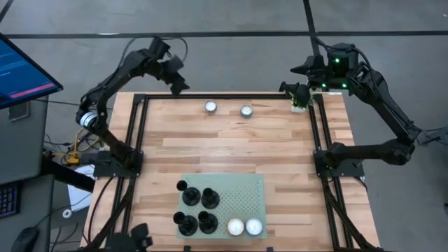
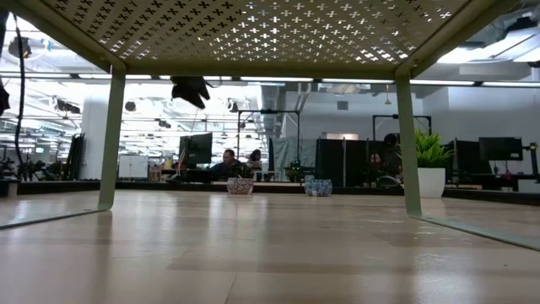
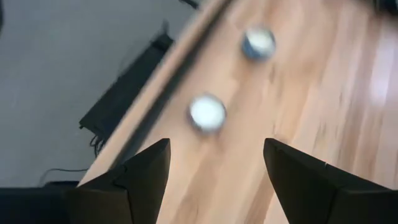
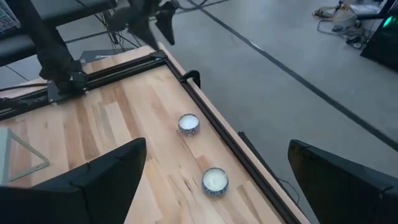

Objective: Stock candles on shelf
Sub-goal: Put the blue scented candle on the shelf

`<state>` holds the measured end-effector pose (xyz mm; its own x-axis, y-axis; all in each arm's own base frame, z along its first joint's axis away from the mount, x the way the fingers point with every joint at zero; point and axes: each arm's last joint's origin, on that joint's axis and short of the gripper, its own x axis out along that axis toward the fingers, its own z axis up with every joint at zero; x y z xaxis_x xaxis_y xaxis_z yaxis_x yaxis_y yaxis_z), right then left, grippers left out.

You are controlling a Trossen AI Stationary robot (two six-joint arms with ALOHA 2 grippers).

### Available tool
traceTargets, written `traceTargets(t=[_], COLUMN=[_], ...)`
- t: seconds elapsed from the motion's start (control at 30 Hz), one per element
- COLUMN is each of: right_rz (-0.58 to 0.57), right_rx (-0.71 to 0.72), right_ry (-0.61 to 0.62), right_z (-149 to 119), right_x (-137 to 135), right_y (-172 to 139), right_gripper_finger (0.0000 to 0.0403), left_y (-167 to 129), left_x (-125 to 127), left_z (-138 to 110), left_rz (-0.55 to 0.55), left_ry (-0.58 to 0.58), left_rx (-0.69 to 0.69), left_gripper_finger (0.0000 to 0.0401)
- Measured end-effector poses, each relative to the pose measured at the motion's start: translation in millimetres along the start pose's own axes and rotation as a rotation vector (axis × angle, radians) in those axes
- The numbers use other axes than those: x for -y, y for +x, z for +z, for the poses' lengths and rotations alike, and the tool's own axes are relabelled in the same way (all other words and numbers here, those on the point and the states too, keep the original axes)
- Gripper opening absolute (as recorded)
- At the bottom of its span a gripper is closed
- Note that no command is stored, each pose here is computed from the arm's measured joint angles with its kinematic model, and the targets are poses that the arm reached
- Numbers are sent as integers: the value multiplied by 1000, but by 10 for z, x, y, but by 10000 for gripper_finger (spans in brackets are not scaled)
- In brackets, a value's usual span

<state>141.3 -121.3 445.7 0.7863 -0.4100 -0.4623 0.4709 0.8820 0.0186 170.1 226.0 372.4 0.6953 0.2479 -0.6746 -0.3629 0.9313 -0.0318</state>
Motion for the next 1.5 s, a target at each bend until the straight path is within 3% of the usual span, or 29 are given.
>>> traceTargets(t=[0.13,0.27,0.57,0.73,0.93,1.1,1.27,1.37,1.5], right_rz=[2,5,7,7,5,6,15,32,24], right_rx=[-19,-40,-52,-50,-51,-57,-66,-76,-89], right_ry=[4,9,12,19,39,58,63,56,49], right_z=[0,-4,-10,-5,-2,-1,-2,0,0], right_x=[17,32,38,41,47,50,36,6,-15], right_y=[71,137,165,176,190,219,251,296,345], right_gripper_finger=[382,382,382,382,382,382,382,382,382], left_y=[161,227,439,635,692,683,444,286,201], left_x=[34,15,-2,-42,-160,-297,-562,-741,-847], left_z=[-32,-37,-224,-454,-705,-729,-586,-581,-554], left_rz=[-5,-11,-118,-97,-85,88,419,525,574], left_ry=[137,194,276,318,267,221,52,-101,-259], left_rx=[-97,-114,-145,-196,-251,-280,-128,-33,31], left_gripper_finger=[259,259,259,263,264,264,241,189,63])
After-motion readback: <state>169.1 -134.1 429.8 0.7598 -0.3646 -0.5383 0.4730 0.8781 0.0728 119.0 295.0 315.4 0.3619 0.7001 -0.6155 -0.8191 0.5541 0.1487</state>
